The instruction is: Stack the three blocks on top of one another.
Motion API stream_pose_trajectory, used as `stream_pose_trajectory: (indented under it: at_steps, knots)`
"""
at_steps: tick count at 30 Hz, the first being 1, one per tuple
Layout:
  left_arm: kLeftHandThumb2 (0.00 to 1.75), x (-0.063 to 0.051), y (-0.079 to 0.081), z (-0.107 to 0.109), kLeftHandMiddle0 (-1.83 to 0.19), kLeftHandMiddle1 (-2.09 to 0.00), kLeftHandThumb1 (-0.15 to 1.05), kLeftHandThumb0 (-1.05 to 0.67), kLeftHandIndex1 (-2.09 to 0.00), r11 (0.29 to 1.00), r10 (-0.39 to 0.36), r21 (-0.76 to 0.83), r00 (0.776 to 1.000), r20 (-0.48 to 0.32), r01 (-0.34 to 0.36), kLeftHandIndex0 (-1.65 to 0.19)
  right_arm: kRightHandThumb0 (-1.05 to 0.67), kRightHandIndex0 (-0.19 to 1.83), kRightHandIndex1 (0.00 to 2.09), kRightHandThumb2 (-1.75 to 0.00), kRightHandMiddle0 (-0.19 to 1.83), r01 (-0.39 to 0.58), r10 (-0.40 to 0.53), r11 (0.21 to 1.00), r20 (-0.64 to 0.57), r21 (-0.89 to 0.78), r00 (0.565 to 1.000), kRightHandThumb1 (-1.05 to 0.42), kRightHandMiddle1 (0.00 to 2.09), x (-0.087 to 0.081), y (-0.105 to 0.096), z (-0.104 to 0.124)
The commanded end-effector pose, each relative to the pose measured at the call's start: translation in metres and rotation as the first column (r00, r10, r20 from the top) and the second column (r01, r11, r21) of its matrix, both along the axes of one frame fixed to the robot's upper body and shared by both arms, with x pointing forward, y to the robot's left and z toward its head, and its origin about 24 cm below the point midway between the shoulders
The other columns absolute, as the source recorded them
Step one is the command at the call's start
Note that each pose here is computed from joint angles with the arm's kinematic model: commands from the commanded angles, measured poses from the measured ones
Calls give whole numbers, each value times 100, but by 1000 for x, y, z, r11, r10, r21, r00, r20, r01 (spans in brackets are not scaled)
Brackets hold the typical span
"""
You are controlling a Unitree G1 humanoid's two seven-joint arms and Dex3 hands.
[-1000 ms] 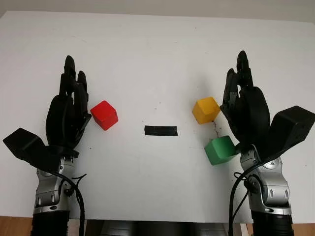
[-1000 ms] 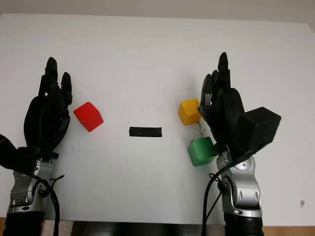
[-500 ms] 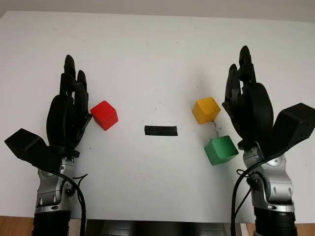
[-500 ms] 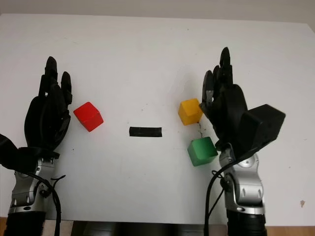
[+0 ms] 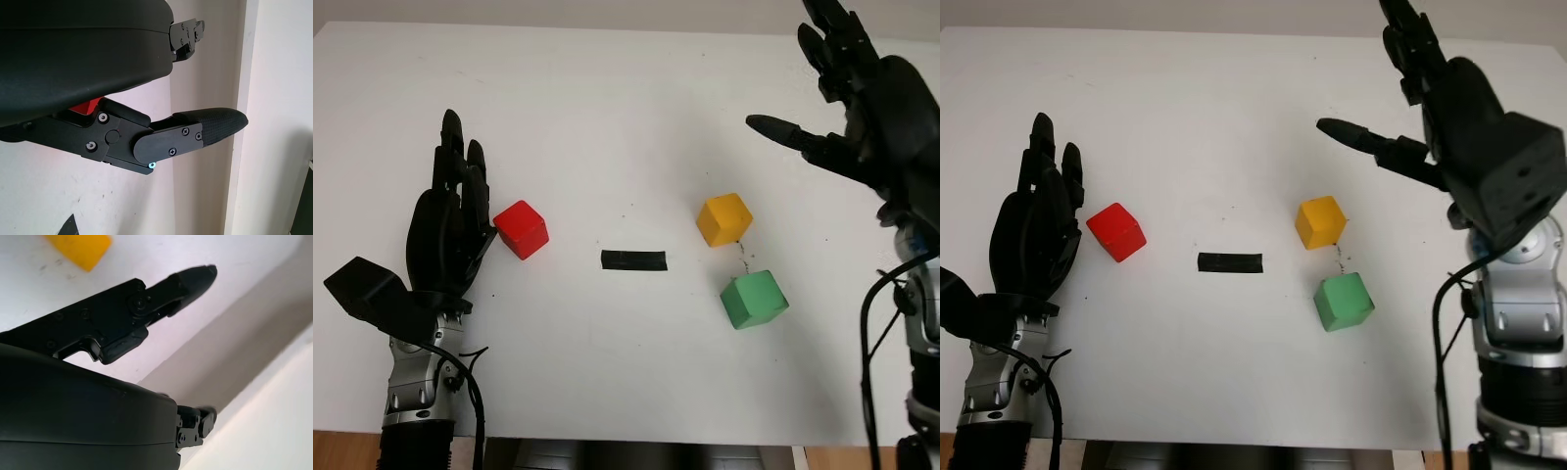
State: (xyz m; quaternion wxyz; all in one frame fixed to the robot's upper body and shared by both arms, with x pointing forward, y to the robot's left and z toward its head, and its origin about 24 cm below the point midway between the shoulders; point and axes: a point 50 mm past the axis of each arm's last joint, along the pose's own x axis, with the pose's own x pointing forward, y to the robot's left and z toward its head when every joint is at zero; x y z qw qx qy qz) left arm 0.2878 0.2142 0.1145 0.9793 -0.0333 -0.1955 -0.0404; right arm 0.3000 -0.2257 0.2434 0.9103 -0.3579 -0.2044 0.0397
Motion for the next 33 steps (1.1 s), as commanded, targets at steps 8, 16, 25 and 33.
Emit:
stream_pose_trajectory:
  at_steps: [8, 16, 25, 33]
  knots:
    - [64, -1, -1, 1, 19, 0, 105, -79, 0, 1000, 4, 5, 1000, 5, -4, 19, -64, 16, 22, -4, 5, -45, 37, 971, -38, -234, 999, -73, 61, 2, -1, 14]
    - [50, 2, 20, 29, 6, -8, 105, -75, -6, 960, 128, 235, 984, 127, -155, 10, -65, 13, 16, -6, 6, -48, 42, 971, -31, -233, 999, -76, 49, -1, 6, 9]
    - [18, 12, 50, 78, -15, -6, 105, -76, -8, 800, 83, 561, 965, 249, -213, -18, -76, -6, 3, -27, -17, -28, 26, 997, -29, -65, 999, -103, 17, -1, 15, -16]
    - [3, 10, 53, 104, -13, -5, 89, -65, -7, 571, -17, 806, 980, 200, -155, -25, -76, -19, 0, -67, -19, -84, 148, 858, -87, 507, 985, -105, 0, -4, 31, -58]
